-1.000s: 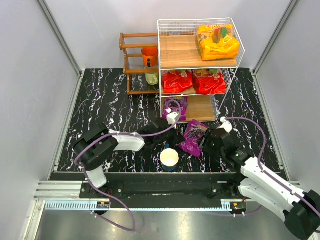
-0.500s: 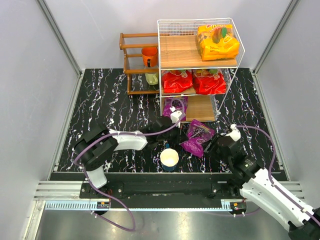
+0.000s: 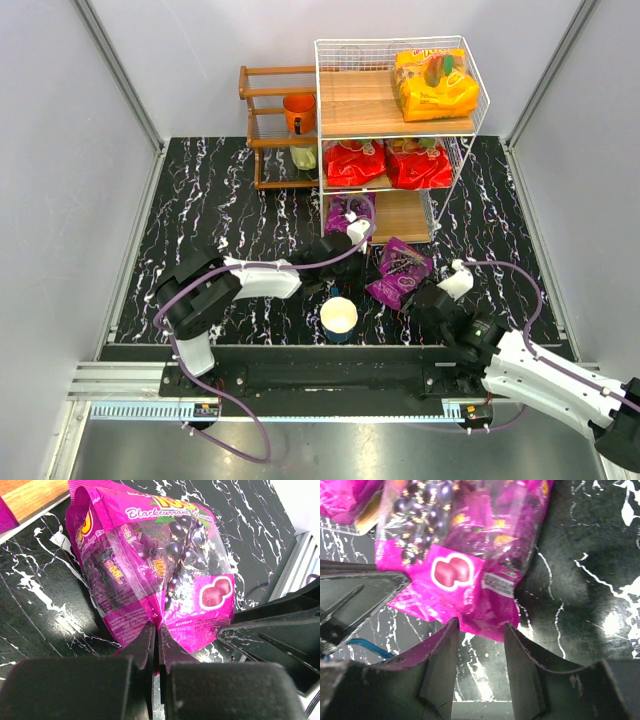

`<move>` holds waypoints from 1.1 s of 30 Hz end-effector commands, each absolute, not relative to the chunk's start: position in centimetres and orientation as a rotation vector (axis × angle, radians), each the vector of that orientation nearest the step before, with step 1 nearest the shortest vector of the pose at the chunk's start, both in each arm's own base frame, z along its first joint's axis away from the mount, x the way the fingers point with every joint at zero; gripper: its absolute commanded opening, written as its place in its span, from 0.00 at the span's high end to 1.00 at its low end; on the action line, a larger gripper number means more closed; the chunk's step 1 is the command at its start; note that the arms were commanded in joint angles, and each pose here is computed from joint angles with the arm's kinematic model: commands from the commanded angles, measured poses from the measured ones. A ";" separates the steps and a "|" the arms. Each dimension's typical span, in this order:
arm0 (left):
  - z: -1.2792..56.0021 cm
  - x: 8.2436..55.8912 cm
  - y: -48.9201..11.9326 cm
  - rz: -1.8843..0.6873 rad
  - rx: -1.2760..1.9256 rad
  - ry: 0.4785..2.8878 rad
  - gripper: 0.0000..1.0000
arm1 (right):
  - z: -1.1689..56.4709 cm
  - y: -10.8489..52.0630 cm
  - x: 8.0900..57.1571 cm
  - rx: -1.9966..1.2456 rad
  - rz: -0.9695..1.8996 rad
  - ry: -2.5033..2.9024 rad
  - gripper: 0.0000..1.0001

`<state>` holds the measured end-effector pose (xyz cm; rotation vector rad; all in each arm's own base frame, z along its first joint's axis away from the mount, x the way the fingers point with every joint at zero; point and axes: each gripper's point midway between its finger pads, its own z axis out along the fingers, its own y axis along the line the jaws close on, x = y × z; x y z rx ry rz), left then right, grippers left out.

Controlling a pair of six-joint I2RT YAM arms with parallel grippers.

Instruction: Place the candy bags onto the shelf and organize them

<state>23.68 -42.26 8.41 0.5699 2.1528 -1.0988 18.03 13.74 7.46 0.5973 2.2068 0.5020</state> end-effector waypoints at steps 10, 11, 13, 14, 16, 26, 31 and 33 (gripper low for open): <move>12.2 24.5 -44.5 -1.178 0.538 2.027 1.00 | 7.3 11.4 19.5 0.650 0.427 2.046 0.46; 12.4 24.4 -44.6 -1.184 0.540 2.025 1.00 | 7.6 11.6 19.7 0.643 0.437 2.033 0.46; 12.2 24.3 -44.5 -1.182 0.544 2.030 1.00 | 7.2 11.6 20.0 0.627 0.430 2.025 0.46; 12.4 24.3 -44.5 -1.187 0.541 2.027 1.00 | 7.4 11.9 20.2 0.633 0.449 2.012 0.46; 12.5 24.2 -44.4 -1.189 0.540 2.026 1.00 | 6.7 12.1 20.1 0.618 0.440 2.028 0.48; 12.6 22.6 -44.1 -1.186 0.587 2.005 1.00 | 8.5 12.3 20.9 0.584 0.459 1.970 1.00; 13.7 22.4 -43.9 -1.119 0.601 1.974 1.00 | 11.6 11.7 22.2 0.476 0.377 1.888 1.00; 14.3 22.6 -43.7 -1.086 0.589 1.954 1.00 | 12.2 11.8 22.7 0.472 0.363 1.863 1.00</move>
